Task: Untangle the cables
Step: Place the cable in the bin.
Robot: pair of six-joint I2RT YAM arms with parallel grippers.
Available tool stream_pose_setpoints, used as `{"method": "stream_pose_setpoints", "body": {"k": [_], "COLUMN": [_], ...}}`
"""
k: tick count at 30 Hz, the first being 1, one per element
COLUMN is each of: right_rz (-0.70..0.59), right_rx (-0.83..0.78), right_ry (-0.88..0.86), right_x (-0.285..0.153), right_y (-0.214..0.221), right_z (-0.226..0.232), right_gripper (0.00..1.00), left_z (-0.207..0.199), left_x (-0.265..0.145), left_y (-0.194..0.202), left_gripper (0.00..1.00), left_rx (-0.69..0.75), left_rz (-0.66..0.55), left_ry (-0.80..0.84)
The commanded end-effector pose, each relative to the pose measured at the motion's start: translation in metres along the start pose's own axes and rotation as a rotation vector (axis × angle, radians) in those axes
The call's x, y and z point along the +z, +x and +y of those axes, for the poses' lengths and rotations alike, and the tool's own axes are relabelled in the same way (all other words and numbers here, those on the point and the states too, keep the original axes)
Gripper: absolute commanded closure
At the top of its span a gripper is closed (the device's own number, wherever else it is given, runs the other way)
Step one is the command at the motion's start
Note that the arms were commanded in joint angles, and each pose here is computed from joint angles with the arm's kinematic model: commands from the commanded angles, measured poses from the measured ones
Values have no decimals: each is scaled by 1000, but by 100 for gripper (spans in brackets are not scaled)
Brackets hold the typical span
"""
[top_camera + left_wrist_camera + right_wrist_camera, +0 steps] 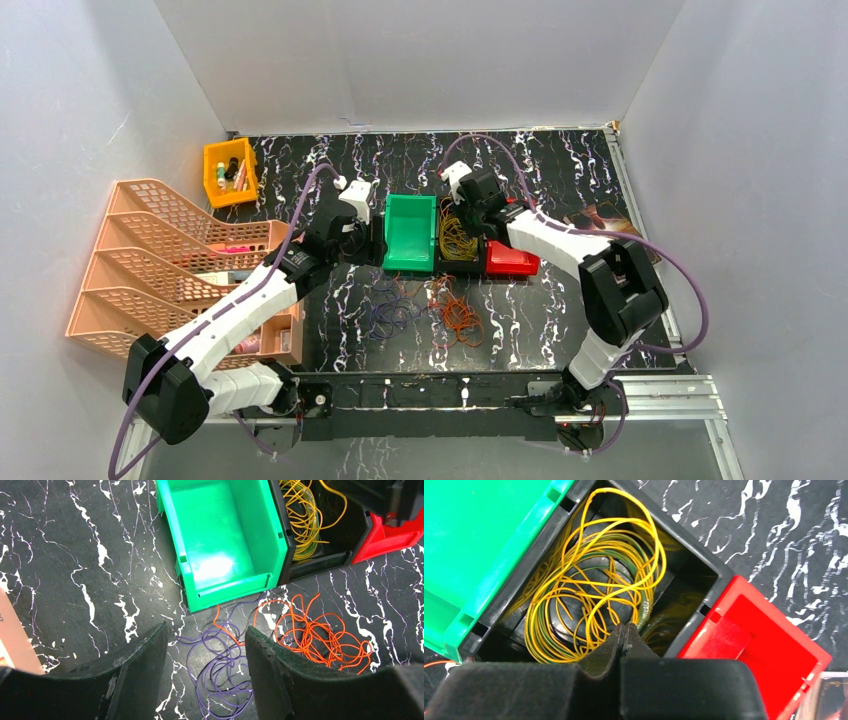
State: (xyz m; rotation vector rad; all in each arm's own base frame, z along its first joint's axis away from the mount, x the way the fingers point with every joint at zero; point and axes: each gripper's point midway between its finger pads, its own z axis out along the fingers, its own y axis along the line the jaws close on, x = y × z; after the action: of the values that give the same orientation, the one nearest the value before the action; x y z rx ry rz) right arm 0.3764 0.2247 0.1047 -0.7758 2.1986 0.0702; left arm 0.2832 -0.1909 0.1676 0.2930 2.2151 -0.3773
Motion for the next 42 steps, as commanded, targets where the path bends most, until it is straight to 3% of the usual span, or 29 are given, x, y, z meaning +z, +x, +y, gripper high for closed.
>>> {"method": "stream_pose_setpoints", "body": {"k": [1,14,30,42], "right_rz": [-53,24,-219,-365], "right_rx": [31,47,80,177], "right_ry": [-57,-77,84,-132], "right_x": [8,36,-31,-30], "right_y": [-19,26,-34,-77], "right_z": [16,45,-1,19], "right_gripper": [99,100,100,100], "left_z": [0,0,-1,1], "left_x": [-5,0,5,-2], "left_y": [-2,3,7,13], "left_gripper": [43,43,43,43], "left_rx": [-12,-18,-27,-42], "left_rz": [-12,2,8,8], "left_ry": [5,9,12,9]}}
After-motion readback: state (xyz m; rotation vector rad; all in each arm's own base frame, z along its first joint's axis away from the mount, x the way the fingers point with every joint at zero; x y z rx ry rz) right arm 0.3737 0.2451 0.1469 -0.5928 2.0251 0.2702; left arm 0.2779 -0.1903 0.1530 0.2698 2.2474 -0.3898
